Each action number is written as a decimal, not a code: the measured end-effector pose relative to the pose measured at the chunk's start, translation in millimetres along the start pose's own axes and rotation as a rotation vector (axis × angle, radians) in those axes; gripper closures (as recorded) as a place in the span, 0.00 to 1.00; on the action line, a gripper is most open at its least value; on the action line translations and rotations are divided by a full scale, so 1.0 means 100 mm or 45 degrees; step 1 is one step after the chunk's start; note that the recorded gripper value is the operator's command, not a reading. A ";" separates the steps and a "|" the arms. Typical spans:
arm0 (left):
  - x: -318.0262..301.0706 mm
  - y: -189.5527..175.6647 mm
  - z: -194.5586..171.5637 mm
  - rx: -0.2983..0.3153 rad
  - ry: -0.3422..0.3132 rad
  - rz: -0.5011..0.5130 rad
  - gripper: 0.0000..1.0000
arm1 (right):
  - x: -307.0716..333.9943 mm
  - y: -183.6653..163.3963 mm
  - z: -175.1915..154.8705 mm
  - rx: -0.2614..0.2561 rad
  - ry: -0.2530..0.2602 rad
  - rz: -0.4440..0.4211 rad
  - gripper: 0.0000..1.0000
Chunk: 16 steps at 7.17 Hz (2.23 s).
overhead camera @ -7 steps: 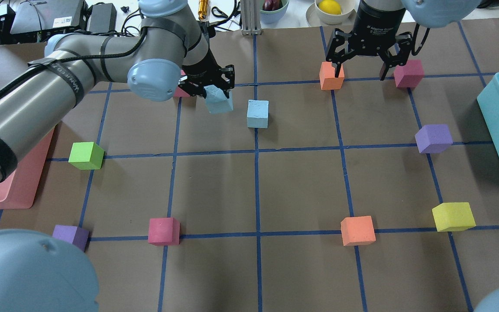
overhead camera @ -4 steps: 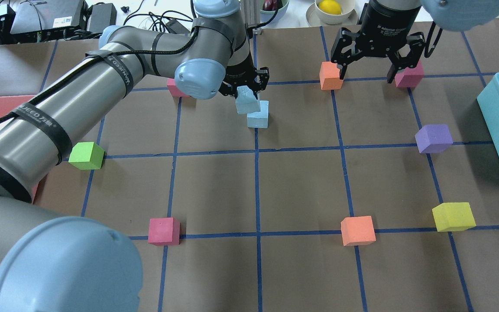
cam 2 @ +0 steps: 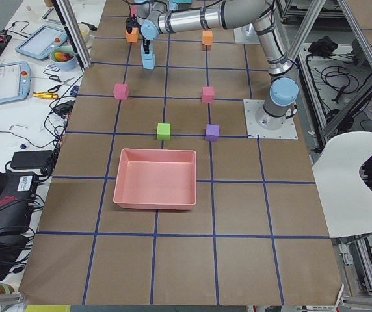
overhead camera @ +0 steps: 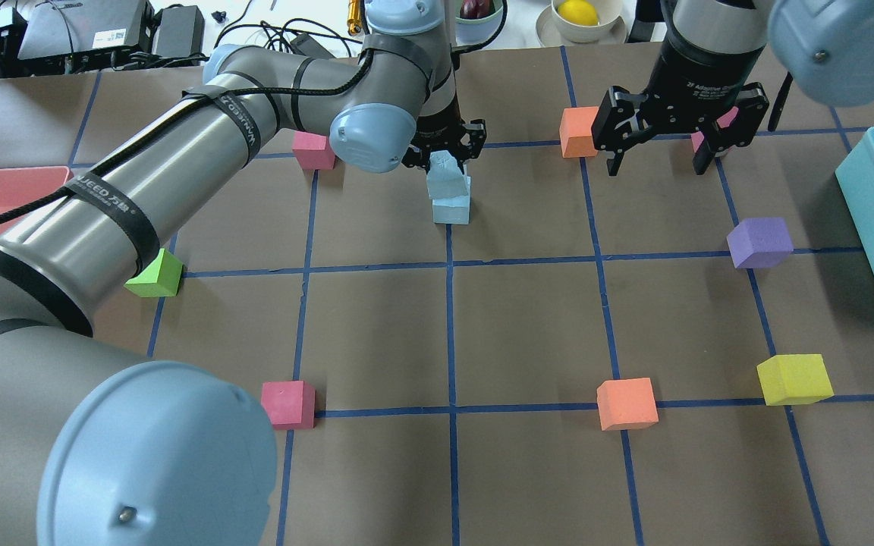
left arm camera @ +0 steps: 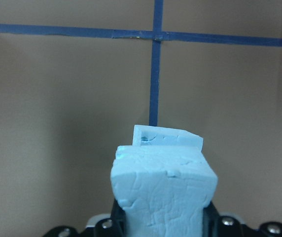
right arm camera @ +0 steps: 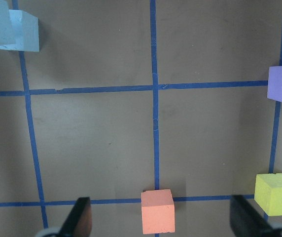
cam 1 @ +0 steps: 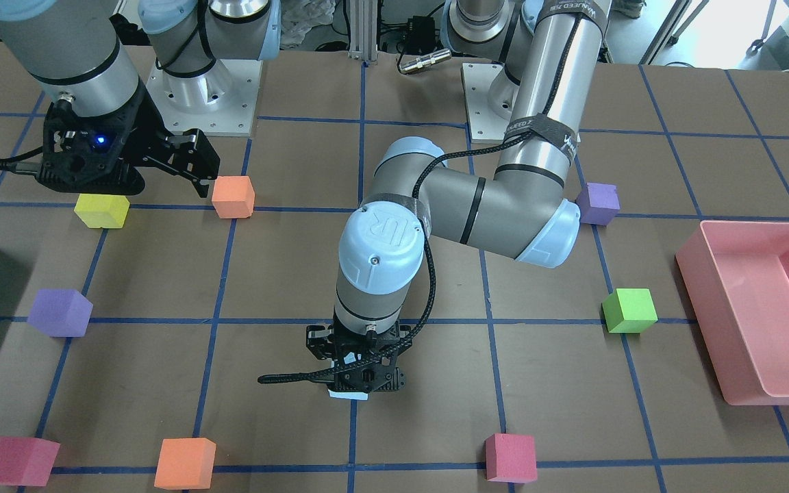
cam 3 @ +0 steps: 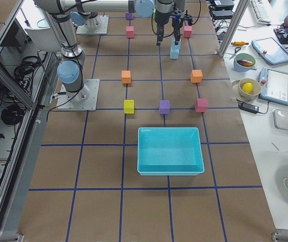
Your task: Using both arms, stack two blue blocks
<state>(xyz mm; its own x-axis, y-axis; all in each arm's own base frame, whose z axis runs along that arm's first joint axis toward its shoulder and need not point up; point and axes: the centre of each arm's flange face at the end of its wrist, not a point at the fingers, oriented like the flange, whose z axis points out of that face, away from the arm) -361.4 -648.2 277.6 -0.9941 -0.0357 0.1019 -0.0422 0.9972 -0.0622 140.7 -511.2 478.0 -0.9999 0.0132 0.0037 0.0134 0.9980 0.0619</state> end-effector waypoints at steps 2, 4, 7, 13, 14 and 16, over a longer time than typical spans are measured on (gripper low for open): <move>0.00 -0.01 0.11 -0.013 -0.004 0.002 0.40 | 0.01 0.13 0.01 -0.005 0.000 -0.035 0.00; 0.01 -0.02 0.20 -0.026 -0.004 -0.003 0.00 | 0.02 0.16 0.04 -0.012 -0.002 -0.039 0.00; 0.02 -0.01 0.03 -0.005 0.018 0.001 0.00 | 0.05 0.16 0.06 -0.030 0.011 -0.066 0.00; -1.91 0.23 -1.98 -0.170 -0.018 0.251 0.00 | 0.05 0.19 0.08 -0.065 0.009 -0.084 0.00; -2.10 0.51 -2.39 -0.192 -0.015 0.251 0.00 | 0.05 0.19 0.08 -0.062 0.009 -0.085 0.00; -2.16 1.10 -2.87 -0.161 -0.021 0.208 0.00 | 0.05 0.19 0.08 -0.062 0.009 -0.086 0.00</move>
<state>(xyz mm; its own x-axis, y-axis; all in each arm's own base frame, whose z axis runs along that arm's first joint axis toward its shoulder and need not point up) -123.1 -511.8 534.1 -0.9883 0.1268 0.0846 0.1312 0.9901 0.0489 135.5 -491.7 471.1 -0.9985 -0.0548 0.0047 -0.0540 0.9924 0.1104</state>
